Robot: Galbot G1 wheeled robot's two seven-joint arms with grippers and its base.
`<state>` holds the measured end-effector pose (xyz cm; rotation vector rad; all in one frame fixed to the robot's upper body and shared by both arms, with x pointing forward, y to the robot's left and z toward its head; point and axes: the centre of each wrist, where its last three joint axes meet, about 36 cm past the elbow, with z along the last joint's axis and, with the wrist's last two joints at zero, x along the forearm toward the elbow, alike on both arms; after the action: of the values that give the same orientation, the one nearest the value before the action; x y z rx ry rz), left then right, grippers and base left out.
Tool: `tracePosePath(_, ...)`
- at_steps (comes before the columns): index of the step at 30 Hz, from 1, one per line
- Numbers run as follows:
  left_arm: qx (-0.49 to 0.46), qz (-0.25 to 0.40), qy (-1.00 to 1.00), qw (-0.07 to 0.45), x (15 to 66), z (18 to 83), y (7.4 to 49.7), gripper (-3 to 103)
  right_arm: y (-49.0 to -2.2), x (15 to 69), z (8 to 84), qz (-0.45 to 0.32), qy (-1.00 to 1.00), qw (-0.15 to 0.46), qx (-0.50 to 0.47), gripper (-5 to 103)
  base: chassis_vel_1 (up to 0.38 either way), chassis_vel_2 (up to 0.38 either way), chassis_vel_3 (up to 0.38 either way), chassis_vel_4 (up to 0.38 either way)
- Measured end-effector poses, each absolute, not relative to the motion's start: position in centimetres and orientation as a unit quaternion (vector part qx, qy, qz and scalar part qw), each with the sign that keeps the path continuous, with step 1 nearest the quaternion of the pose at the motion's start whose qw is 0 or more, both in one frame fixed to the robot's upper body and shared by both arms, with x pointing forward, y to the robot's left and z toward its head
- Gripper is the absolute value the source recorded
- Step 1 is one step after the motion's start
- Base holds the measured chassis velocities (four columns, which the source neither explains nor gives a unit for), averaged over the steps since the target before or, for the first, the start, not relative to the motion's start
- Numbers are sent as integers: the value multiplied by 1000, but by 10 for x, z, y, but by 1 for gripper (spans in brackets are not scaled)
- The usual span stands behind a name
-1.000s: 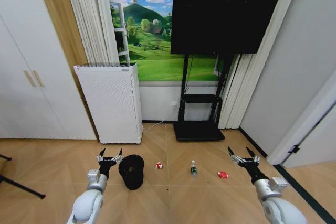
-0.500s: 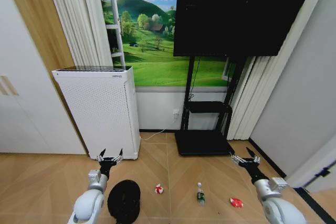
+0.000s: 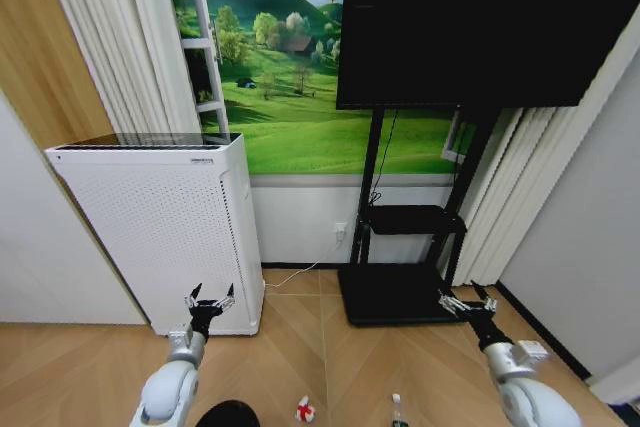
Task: Pick up the trash bin and place the garbage on the floor into it.
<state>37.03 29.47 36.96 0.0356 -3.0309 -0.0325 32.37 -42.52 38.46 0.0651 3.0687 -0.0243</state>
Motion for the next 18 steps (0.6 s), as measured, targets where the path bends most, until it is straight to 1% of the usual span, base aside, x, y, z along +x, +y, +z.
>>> tracePosePath(5,12,-12,-998,57,369,369,295,100,-424,323,383,-7,999,40,22,100,76,-55,-60,44)
tracePosePath(18,12,-11,-998,56,369,369,295,100,-425,323,384,-12,999,43,21,100,4,-4,-5,6)
